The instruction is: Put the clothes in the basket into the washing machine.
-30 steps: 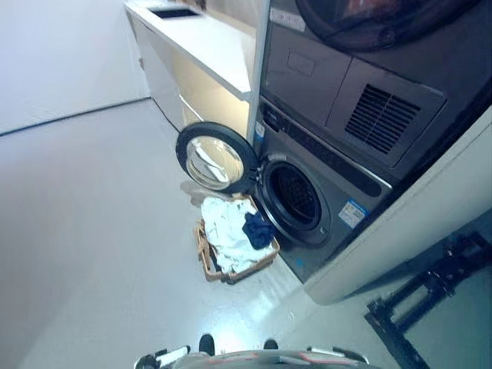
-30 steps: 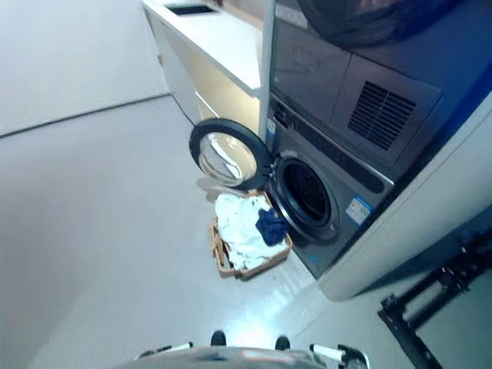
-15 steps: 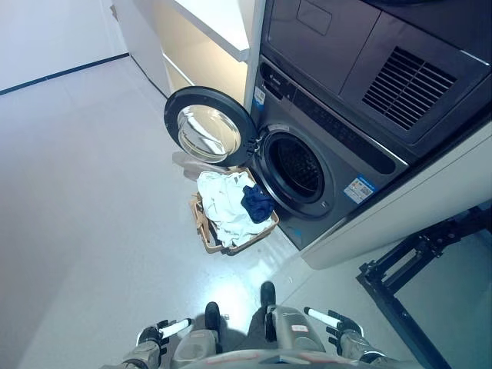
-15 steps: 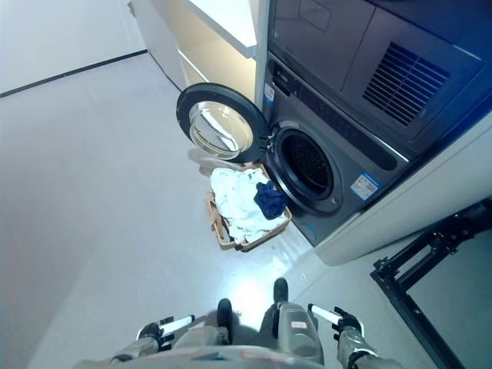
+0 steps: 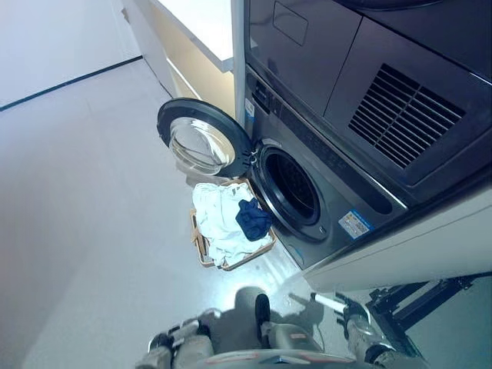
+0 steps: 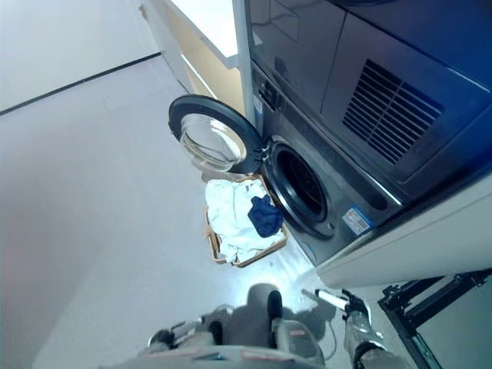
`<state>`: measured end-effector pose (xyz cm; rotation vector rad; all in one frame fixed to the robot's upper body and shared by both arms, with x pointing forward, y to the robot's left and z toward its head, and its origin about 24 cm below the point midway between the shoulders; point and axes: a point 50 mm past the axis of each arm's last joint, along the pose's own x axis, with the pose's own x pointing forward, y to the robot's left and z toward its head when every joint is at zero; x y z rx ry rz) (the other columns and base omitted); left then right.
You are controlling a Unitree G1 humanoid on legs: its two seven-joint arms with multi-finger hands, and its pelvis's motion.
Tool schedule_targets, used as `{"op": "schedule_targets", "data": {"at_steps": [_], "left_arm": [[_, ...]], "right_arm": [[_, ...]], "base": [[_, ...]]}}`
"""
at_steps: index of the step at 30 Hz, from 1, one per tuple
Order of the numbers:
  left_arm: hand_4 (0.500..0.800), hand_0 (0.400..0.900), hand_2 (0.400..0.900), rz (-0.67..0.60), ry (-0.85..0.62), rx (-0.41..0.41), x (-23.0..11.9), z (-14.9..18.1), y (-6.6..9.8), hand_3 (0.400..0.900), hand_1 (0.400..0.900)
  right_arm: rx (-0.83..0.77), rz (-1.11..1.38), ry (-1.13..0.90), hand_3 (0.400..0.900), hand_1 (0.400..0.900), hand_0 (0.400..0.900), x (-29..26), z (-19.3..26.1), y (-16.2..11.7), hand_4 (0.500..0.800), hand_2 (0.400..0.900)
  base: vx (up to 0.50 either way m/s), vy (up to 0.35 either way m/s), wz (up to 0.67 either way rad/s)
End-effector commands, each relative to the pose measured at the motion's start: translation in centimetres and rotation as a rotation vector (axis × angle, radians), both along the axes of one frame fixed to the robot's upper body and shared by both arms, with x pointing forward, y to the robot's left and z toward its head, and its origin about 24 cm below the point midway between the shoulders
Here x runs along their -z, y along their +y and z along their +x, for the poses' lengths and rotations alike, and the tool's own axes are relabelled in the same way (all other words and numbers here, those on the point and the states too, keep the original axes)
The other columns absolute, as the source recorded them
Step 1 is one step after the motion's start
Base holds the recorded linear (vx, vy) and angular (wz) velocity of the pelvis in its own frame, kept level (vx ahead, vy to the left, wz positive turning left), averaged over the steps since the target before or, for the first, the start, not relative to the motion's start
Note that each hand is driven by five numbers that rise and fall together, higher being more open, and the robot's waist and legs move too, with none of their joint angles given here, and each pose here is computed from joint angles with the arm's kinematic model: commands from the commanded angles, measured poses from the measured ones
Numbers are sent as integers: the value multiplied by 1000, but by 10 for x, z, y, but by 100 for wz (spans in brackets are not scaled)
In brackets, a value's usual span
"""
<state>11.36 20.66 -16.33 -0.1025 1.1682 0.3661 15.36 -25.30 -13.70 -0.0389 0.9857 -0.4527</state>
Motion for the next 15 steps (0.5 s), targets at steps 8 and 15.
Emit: {"op": "schedule_targets", "data": {"at_steps": [8, 15], "left_arm": [[800, 900, 900, 16, -89, -23, -8, 24, -2, 900, 900], [800, 900, 900, 38, -86, 16, -9, 25, 2, 900, 900]], "right_arm": [[-109, -118, -126, 900, 900, 900, -27, 48, -9, 800, 900], [-154, -105, -145, 900, 900, 900, -27, 55, 6, 800, 900]], "base": [[150, -60, -4], [152, 134, -19]]}}
